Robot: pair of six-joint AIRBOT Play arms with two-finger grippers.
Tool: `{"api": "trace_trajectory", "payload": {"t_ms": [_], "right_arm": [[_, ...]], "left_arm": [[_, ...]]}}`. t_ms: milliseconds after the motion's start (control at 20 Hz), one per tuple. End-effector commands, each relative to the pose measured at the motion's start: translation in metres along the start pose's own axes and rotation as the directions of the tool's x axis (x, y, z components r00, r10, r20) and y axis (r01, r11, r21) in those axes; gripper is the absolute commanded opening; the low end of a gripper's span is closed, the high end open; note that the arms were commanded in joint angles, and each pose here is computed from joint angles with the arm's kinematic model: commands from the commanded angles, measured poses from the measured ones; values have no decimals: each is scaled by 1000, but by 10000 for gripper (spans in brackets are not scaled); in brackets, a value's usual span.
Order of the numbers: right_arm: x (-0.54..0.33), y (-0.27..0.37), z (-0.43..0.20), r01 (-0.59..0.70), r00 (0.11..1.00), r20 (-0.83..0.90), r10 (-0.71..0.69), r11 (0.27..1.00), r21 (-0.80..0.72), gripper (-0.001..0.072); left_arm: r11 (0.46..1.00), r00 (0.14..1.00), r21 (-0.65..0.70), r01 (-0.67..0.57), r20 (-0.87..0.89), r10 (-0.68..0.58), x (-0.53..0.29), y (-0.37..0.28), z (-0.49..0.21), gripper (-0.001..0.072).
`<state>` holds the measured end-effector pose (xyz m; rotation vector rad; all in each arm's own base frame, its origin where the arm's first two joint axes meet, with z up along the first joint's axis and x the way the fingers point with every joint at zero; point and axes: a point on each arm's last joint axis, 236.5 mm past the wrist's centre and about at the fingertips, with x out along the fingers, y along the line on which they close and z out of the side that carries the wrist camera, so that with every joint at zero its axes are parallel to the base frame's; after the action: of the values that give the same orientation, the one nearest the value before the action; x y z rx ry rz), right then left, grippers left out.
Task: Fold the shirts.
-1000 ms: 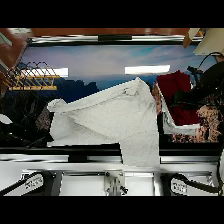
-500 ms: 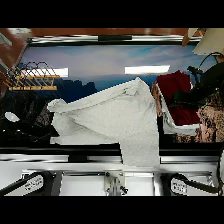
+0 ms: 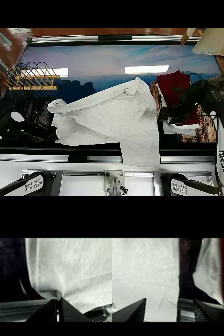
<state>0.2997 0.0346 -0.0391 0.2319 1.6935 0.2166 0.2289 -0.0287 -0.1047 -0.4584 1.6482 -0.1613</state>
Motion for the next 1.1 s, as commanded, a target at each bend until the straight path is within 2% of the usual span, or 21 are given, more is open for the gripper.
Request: {"api": "trace_trajectory", "payload": {"t_ms": [0, 100, 250, 550, 600, 650, 750, 850, 950, 1000, 1050], "right_arm": [[38, 10, -11, -9, 1000, -20, 8, 1000, -18, 674], [43, 10, -9, -15, 1000, -7, 15, 1000, -8, 641], [51, -4, 1, 32, 999, 25, -32, 999, 26, 641], [77, 7, -5, 3, 998, -59, -1, 999, 38, 641], [78, 9, -6, 0, 998, -63, 2, 999, 34, 623], [79, 10, -6, 3, 998, -64, -1, 1000, 29, 490], [80, 14, -7, -1, 998, -67, 3, 1000, 27, 358], [79, 19, -7, -17, 997, -68, 21, 998, 54, 112], [63, 33, 3, -57, 998, -23, 57, 998, 14, 85], [41, 44, 16, -74, 996, 47, 76, 996, -40, 86], [8, 57, 33, -76, 984, 149, 94, 990, -123, 85]], "left_arm": [[1000, 1000, 14, 7, 6, -7, -5, -4, -1, 38], [1000, 1000, 17, 6, 8, -6, -5, -4, 0, 38], [1000, 1000, 25, 7, 8, -7, -5, -4, 0, 39], [1000, 1000, 25, 7, 8, -7, -5, -4, 0, 39], [1000, 1000, 25, 7, 9, -7, -5, -4, 0, 39], [1000, 1000, 25, 6, 13, -6, -5, -4, 1, 39], [1000, 1000, 26, 5, 20, -5, -6, -4, 3, 39], [999, 999, 46, 2, 40, -4, -12, -6, 10, 38], [993, 989, 119, -20, 149, 2, -43, -15, 36, 36], [986, 963, 162, -49, 270, 4, -75, -26, 59, 36], [977, 897, 193, -95, 442, 0, -128, -43, 86, 36]]}}
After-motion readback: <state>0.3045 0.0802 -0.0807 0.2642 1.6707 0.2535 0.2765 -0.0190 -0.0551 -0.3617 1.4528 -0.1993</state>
